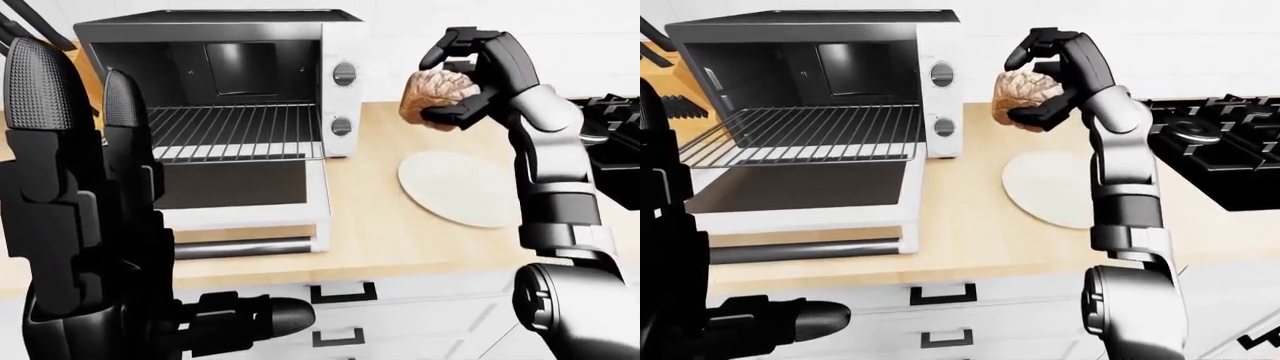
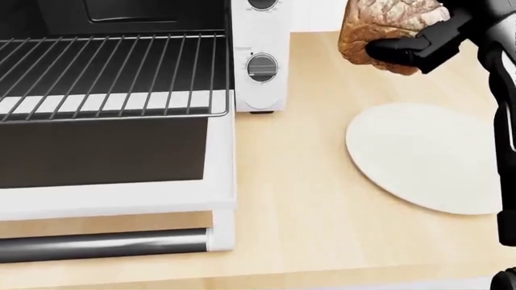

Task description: Place the bread on the rack of the toaster oven.

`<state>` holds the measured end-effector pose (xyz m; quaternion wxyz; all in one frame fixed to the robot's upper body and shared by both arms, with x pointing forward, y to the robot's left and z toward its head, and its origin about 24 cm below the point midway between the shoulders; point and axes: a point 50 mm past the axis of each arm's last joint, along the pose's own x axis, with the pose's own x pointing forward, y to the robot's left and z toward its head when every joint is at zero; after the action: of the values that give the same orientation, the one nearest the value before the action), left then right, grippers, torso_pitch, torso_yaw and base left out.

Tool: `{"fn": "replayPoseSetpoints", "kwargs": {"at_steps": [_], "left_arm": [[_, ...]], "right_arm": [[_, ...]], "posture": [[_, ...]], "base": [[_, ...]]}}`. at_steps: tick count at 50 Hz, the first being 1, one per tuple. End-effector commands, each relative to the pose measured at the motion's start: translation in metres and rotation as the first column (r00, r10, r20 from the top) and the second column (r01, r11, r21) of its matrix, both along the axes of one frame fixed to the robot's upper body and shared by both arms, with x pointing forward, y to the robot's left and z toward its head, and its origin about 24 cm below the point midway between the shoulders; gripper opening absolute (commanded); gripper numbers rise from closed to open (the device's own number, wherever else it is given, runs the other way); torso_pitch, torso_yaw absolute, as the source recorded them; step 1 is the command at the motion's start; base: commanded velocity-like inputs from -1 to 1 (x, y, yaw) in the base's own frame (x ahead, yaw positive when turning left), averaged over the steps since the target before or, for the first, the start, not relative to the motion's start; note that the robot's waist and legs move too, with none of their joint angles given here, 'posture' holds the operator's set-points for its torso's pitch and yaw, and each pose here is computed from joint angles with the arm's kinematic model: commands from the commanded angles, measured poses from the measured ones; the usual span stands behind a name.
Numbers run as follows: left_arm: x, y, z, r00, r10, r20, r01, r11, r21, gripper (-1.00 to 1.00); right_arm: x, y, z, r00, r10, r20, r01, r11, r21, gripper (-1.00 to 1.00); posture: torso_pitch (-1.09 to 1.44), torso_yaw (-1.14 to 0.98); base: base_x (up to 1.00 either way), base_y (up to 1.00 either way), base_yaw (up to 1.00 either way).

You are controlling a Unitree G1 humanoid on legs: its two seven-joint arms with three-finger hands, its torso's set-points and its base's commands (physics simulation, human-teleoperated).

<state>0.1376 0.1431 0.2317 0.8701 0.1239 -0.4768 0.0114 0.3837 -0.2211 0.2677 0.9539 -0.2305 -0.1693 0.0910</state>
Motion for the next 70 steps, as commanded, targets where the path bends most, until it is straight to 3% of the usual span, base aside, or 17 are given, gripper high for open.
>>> {"fn": "replayPoseSetpoints", "kwargs": {"at_steps": [1, 10, 55, 70], "left_arm": [[-0.005, -0.001, 0.005, 0.999, -0.004, 0.045, 0.005, 1.000, -0.003, 1.00], [-0.005, -0.002, 0.005, 0.999, -0.007, 0.045, 0.007, 1.000, 0.000, 1.00], [-0.004, -0.002, 0.006, 0.999, -0.012, 0.045, 0.012, 1.000, -0.002, 1.00], [-0.005, -0.002, 0.006, 0.999, -0.015, 0.048, 0.015, 1.000, -0.001, 1.00]], "right_arm": [[-0.006, 0.002, 0.028, 0.995, 0.008, 0.102, -0.008, 1.000, -0.002, -1.00], [-0.014, 0.016, 0.044, 0.991, 0.054, 0.120, -0.054, 0.999, 0.001, -1.00], [-0.039, 0.064, 0.069, 0.969, 0.198, 0.150, -0.200, 0.980, 0.002, -1.00], [-0.036, 0.080, 0.073, 0.965, 0.219, 0.140, -0.223, 0.975, 0.009, -1.00]], "posture": [[-0.20, 0.00], [-0.20, 0.00], [-0.20, 0.00], [-0.20, 0.00]], "base": [[0.00, 0.00, 0.00], [0.00, 0.00, 0.00], [0.00, 0.00, 0.00], [0.00, 0.00, 0.00]]}}
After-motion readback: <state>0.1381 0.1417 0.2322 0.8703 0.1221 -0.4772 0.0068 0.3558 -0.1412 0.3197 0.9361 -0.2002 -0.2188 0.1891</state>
